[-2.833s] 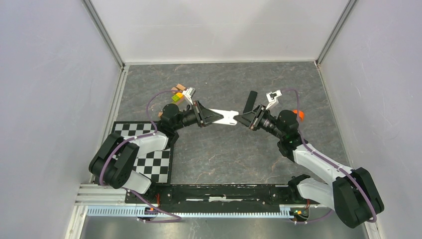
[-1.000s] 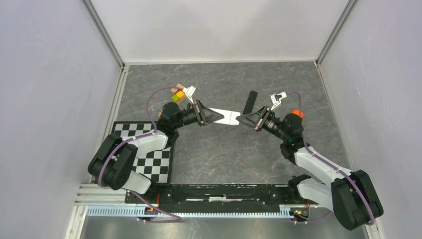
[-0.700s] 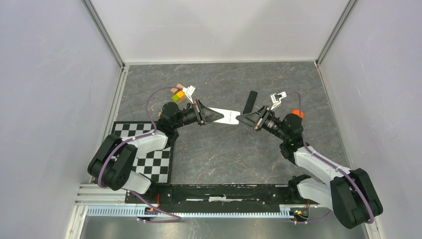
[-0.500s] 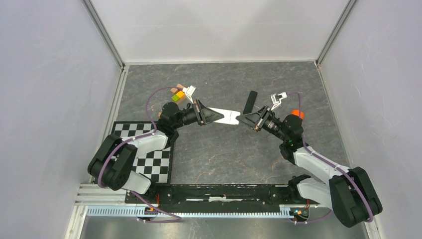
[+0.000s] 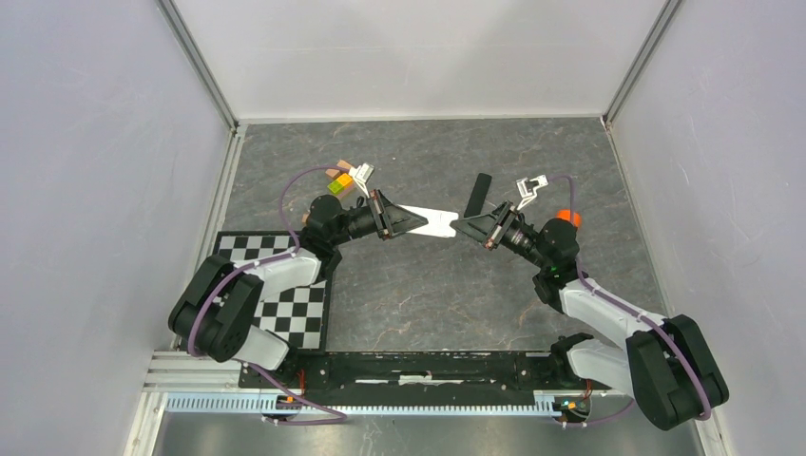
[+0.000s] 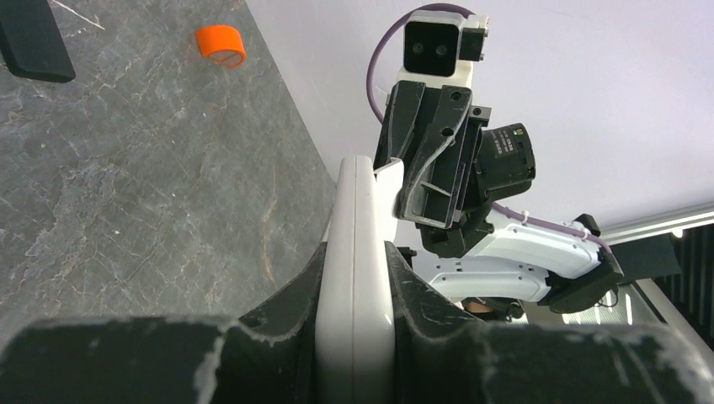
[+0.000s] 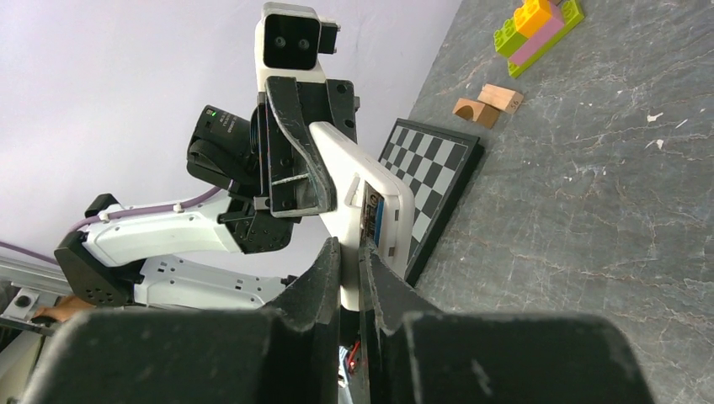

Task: Load the batteries into the remote control

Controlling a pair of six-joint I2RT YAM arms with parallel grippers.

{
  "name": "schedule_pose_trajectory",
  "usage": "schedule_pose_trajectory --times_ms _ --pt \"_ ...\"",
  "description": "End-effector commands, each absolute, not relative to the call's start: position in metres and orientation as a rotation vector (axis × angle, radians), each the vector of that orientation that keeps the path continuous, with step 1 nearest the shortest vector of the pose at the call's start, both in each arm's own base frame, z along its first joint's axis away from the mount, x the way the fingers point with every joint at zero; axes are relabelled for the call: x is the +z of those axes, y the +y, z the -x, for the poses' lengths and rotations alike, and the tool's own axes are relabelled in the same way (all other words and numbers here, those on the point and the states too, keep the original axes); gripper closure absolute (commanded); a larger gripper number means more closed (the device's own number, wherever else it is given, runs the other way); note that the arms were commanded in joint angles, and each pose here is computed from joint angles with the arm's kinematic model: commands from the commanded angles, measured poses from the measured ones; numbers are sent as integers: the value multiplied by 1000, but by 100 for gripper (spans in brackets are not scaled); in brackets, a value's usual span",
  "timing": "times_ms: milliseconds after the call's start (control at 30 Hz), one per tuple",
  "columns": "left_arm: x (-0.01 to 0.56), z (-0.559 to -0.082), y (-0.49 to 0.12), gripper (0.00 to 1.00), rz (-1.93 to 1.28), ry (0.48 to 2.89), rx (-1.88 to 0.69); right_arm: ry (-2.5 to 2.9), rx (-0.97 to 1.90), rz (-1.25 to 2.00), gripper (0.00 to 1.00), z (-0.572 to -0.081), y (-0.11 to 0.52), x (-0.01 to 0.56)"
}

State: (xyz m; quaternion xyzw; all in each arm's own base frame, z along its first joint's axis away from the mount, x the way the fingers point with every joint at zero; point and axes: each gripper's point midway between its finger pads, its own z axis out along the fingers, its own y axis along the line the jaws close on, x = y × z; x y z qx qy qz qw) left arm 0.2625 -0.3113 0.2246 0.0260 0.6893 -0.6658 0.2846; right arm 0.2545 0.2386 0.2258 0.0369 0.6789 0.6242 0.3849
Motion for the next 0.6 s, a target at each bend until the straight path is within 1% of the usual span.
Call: schedule_pose_trajectory --times_ms 0,200,400,567 --pt "261 -259 -313 98 -116 1716 -1862 1731 1560 -46 100 -257 239 226" --pt "270 -251 -314 98 -173 1672 -1895 1782 1566 -75 100 -259 242 216" --pt "276 -239 -322 98 -266 1643 -1913 1781 1635 -118 100 -258 246 219" --pt "282 -238 -322 98 -269 1618 -1927 1837 1579 -122 100 -261 246 207"
